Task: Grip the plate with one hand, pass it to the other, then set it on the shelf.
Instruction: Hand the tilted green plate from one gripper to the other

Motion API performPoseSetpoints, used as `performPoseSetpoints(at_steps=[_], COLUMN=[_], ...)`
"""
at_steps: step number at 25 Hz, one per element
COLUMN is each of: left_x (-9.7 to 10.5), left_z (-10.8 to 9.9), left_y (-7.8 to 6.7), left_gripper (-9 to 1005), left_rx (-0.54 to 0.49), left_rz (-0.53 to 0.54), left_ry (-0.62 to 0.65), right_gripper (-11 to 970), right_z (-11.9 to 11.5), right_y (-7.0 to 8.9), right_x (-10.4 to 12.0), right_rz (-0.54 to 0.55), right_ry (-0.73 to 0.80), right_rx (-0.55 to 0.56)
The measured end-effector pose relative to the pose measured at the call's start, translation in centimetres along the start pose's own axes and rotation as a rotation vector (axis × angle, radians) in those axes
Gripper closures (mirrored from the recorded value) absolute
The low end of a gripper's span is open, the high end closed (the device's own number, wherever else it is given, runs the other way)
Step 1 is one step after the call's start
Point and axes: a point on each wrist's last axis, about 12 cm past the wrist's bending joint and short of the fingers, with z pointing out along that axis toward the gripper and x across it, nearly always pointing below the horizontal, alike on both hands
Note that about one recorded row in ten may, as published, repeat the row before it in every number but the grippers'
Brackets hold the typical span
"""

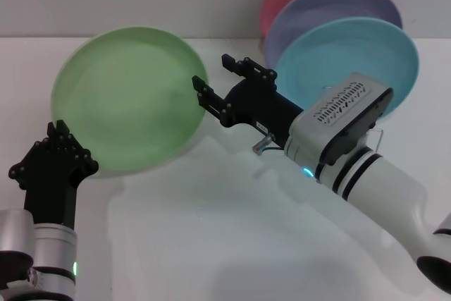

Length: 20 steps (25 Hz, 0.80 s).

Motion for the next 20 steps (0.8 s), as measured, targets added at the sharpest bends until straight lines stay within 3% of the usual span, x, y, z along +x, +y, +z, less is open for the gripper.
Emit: performPoseSetpoints(at_steps=[14, 17, 20], left_x=[-0.17, -0.18, -0.18], left_z=[-0.15, -0.15, -0.1], left_y=[-0.1, -0.1, -0.14], left_gripper=[935, 935, 935], left_rx=[0.005, 0.005, 0.005], left_rz=[0.016, 0.016, 0.016], left_ry=[-0.018, -0.019, -0.018], right_gripper=[402, 545, 549], right_z=[0.32, 0.48, 0.62], right_y=[0.04, 0.07, 0.21], right_x=[-0.15, -0.19, -0.17], right_rz=[0.003, 0.003, 0.008], right_ry=[0.005, 0.011, 0.021], right_rx=[0.003, -0.001, -0.005])
